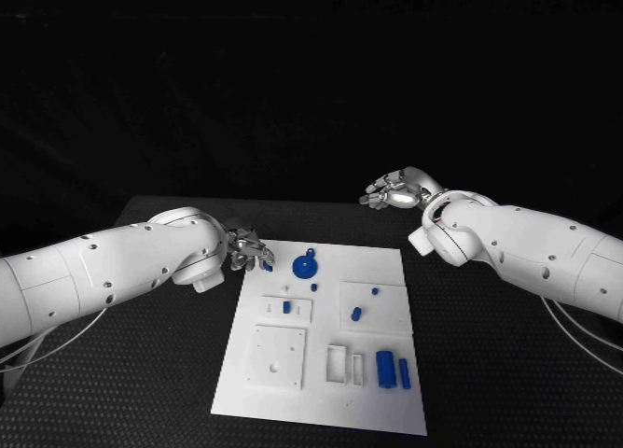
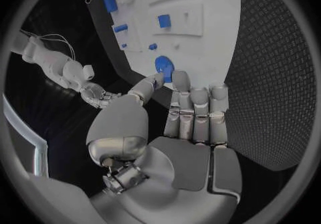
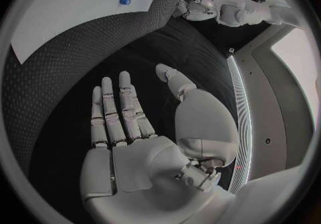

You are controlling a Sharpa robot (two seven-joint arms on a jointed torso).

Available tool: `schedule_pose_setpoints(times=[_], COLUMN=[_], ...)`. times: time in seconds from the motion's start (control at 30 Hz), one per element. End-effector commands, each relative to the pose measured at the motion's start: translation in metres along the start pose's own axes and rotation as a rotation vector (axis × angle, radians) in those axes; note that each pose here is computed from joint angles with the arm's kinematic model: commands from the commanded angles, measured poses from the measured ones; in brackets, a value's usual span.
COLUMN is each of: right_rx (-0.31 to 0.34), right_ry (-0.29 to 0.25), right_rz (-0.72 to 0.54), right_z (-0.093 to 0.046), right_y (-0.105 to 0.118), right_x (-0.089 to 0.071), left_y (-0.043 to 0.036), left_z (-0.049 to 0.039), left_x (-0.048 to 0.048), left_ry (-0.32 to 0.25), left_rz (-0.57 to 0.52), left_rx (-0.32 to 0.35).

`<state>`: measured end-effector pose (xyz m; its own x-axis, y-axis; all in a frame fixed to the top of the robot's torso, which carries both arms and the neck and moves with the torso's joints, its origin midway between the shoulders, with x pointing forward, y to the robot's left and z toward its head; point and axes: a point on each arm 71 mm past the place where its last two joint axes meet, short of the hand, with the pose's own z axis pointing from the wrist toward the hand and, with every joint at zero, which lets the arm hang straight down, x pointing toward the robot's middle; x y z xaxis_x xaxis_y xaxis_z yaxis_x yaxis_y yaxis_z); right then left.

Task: Assemble the parts on the task board

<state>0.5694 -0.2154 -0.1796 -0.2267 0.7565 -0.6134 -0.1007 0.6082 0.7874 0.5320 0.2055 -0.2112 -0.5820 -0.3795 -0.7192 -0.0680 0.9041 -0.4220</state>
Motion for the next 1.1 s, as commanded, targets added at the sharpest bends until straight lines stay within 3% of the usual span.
schedule_pose_setpoints(times=[0.03,0.17,0.3,0.47,0.9,1.1], right_rx=[-0.007,-0.006,-0.005,-0.005,-0.007,-0.008], right_ry=[0.017,0.015,0.015,0.013,0.015,0.017], right_rz=[0.008,0.008,0.008,0.008,0.008,0.009], right_z=[0.000,0.000,0.000,0.000,0.000,0.000], right_y=[0.002,0.001,0.001,0.001,0.001,0.002], right_x=[0.003,0.002,0.002,0.001,0.002,0.003], left_y=[-0.0009,0.0024,0.0027,0.0025,0.0015,0.0015], left_z=[-0.0045,-0.0093,-0.0137,-0.0165,-0.0100,-0.0073], left_x=[0.0055,0.0167,0.0170,0.0253,0.0516,0.0579], left_ry=[-0.070,-0.067,-0.115,-0.100,-0.042,-0.023], left_rz=[0.048,0.094,0.146,0.146,0.176,0.184], left_rx=[0.006,0.005,-0.002,0.004,0.010,0.010])
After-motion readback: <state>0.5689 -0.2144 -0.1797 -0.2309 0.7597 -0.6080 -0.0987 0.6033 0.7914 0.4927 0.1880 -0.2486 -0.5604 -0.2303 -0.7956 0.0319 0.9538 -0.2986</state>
